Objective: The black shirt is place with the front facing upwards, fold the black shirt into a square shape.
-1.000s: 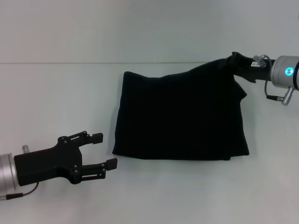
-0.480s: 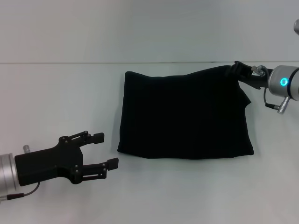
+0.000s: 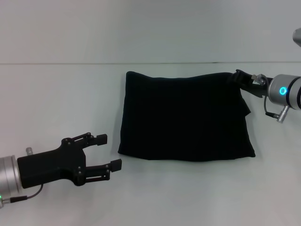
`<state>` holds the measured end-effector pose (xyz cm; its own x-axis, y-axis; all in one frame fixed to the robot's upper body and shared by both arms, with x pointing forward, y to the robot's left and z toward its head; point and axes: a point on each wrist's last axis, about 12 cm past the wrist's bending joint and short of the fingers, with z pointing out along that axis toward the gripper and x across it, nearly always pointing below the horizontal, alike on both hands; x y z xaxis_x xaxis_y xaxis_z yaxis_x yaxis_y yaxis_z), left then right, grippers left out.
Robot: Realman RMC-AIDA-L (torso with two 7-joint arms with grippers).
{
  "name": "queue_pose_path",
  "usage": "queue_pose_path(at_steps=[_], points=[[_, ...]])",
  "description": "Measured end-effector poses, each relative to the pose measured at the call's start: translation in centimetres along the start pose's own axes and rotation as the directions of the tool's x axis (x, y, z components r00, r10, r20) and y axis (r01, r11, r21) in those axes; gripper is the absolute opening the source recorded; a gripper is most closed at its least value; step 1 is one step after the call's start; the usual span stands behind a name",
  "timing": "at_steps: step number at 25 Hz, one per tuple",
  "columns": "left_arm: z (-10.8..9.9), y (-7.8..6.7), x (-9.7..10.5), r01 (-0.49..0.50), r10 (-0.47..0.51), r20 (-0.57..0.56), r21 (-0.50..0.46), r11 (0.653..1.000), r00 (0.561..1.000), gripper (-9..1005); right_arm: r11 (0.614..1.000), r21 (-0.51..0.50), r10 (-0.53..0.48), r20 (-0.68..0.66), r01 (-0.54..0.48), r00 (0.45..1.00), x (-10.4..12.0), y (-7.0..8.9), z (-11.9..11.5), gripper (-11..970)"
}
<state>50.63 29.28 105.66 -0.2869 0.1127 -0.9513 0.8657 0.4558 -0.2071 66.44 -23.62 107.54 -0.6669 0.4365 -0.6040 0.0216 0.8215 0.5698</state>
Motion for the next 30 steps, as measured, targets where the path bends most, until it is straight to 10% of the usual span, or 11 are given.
queue_pose_path(at_steps=[4, 14, 21, 30], points=[[0.1, -0.1, 0.0, 0.012, -0.012, 0.016, -0.002, 1.0, 1.0, 873, 1.0, -0.001, -0.013, 0.007, 0.013, 1.0, 0.2, -0.6, -0.3, 86], [-0.4, 0.0, 0.2, 0.109, -0.106, 0.074, -0.042, 0.993, 0.992, 872, 0.994, -0.102, 0.042, 0.155, -0.026, 0.987, -0.1, -4.9, -3.8, 478], [-0.6, -0.1, 0.6, 0.153, -0.145, 0.112, -0.065, 0.986, 0.983, 872, 0.969, -0.153, -0.154, 0.237, 0.194, 0.959, -1.0, -7.5, -7.4, 784], [-0.1, -0.1, 0.8, 0.186, -0.174, 0.142, -0.073, 0.98, 0.974, 873, 0.745, -0.156, -0.58, 0.327, 0.648, 0.746, 0.0, -6.3, -8.8, 906]])
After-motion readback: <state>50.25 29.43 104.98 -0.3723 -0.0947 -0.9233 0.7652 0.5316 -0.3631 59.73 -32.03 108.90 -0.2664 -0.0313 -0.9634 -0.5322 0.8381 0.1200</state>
